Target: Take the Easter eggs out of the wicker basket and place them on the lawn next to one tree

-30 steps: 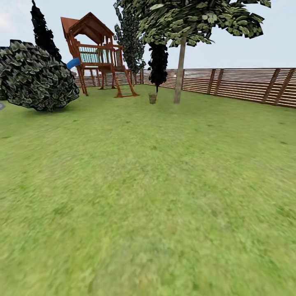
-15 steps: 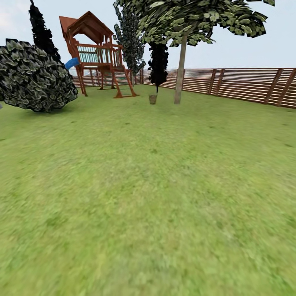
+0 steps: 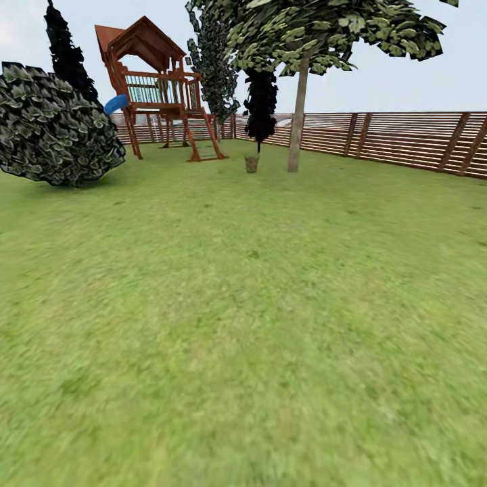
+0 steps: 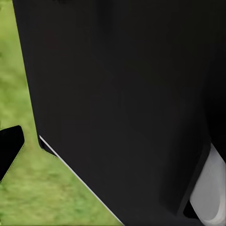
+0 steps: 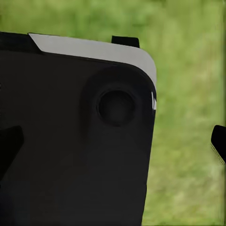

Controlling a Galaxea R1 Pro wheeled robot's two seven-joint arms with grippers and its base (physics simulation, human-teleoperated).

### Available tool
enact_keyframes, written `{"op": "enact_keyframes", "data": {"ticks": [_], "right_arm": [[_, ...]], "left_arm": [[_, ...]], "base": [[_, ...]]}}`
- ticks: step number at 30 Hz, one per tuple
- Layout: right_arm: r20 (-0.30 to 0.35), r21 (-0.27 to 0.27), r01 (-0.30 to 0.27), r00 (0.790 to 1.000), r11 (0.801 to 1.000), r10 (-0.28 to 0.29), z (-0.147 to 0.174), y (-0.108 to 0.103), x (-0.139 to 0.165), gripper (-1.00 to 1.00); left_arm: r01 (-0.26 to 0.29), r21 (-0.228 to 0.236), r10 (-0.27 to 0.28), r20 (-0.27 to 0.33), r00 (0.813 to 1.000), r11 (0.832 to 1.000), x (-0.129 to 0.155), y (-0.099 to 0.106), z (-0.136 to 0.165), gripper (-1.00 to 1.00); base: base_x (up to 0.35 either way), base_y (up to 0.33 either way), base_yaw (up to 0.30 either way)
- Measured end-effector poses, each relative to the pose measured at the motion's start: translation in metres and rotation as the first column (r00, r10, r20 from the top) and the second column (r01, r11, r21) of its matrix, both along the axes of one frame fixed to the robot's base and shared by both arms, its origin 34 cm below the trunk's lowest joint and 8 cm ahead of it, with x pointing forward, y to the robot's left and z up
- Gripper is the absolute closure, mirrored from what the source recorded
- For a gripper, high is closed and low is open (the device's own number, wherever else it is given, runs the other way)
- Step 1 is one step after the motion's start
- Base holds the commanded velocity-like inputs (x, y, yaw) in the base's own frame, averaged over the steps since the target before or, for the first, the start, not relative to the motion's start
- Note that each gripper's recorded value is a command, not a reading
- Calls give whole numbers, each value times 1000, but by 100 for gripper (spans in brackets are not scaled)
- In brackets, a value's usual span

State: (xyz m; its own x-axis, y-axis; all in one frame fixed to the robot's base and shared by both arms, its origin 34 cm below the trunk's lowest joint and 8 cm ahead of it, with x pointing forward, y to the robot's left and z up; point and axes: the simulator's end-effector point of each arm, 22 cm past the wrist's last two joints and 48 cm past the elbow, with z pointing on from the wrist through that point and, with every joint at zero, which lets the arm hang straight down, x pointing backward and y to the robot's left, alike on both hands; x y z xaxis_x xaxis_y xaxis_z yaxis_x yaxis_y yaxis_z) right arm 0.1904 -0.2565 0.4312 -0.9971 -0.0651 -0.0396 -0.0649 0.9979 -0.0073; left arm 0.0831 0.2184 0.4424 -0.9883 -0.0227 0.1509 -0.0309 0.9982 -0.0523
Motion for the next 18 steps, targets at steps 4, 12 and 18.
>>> {"op": "enact_keyframes", "data": {"ticks": [4,12,18], "right_arm": [[0,3,-1,1000,1000,1,0,2,0,-100],[0,-1,-1,1000,1000,1,0,0,0,-100],[0,1,0,1000,1000,0,0,0,0,-100]], "left_arm": [[0,0,0,0,1000,1000,0,0,0,-100],[0,-1,0,0,1000,1000,0,-1,0,-100],[0,-1,0,1,1000,1000,0,-1,0,-100]], "base": [[340,0,0],[340,0,0],[340,0,0]]}}
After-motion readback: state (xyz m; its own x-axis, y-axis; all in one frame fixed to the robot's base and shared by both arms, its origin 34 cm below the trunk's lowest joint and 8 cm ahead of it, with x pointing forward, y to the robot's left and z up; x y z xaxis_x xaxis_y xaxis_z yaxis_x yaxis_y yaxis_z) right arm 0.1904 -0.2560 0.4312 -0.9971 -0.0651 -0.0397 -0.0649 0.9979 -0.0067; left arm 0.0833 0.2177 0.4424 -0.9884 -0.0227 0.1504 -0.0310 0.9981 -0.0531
